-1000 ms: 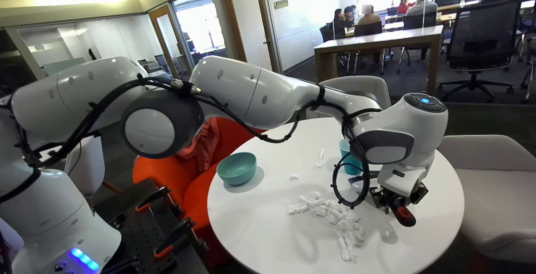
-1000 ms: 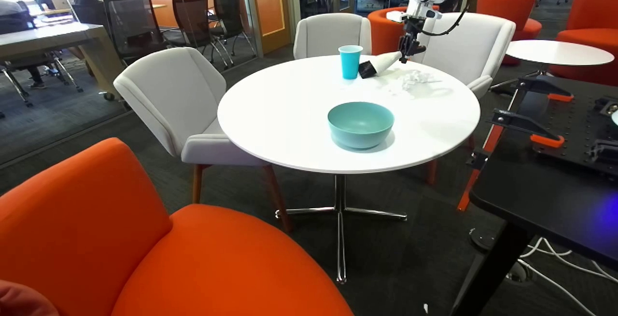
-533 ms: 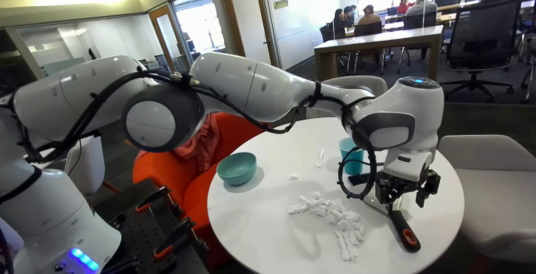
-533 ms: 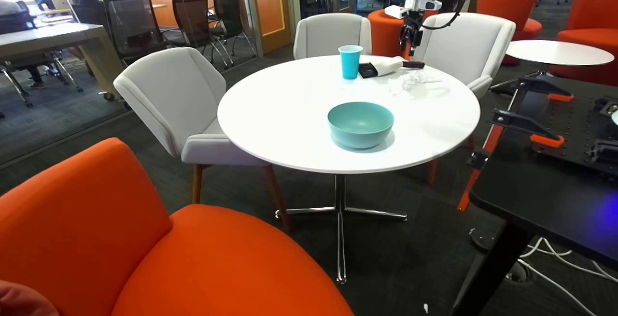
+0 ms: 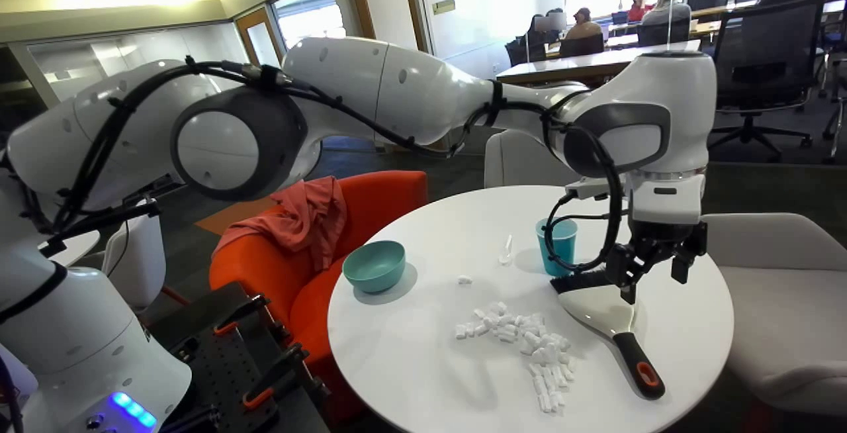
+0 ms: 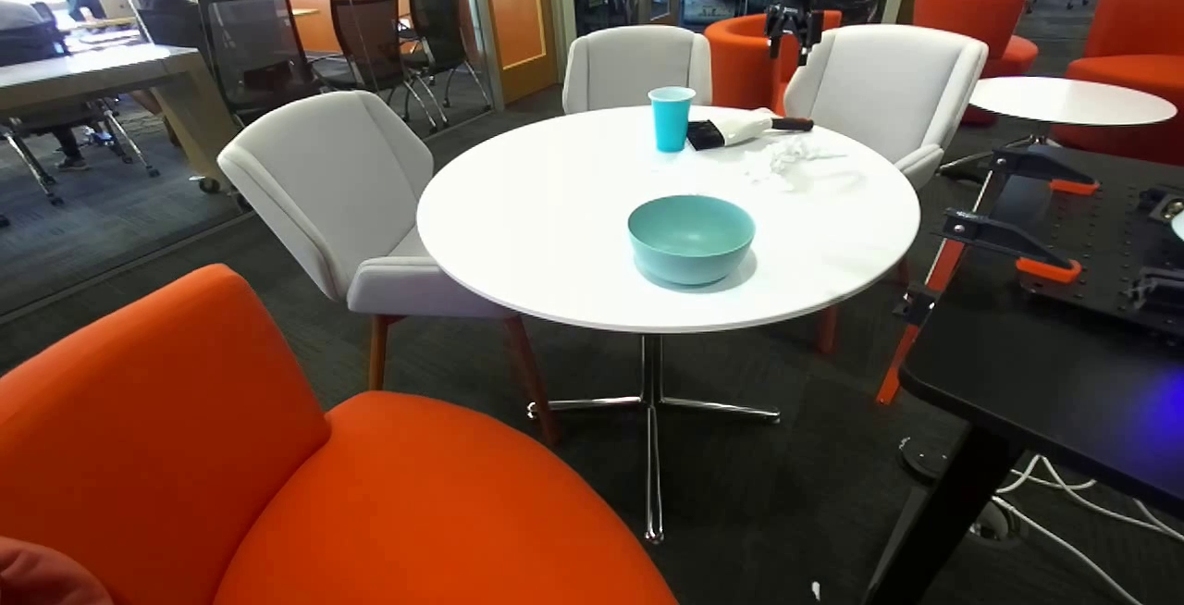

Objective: Move the broom to the right

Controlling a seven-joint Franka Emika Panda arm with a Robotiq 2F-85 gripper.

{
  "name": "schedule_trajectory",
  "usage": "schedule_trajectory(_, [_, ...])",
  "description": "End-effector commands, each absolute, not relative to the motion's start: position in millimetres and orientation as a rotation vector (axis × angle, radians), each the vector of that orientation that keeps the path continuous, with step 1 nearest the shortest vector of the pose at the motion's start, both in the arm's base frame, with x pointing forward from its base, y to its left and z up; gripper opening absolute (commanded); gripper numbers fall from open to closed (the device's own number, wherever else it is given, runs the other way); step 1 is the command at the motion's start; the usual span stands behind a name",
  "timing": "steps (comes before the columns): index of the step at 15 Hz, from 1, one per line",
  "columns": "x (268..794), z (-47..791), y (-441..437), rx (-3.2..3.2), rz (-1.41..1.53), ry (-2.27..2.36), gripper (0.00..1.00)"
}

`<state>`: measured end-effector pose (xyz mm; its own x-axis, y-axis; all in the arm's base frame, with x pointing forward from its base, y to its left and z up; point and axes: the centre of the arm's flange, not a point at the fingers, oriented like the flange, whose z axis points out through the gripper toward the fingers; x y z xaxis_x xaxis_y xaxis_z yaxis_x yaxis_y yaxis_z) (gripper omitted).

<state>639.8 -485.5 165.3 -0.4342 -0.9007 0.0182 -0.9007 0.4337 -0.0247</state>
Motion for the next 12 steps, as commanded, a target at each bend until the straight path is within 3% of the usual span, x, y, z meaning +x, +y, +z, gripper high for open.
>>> schedule_trajectory(1, [590, 206, -448, 1.854, -0.031, -2.518, 1.0])
schedule_trajectory(12, [557, 218, -405, 2.261, -0.098, -2.091, 1.0])
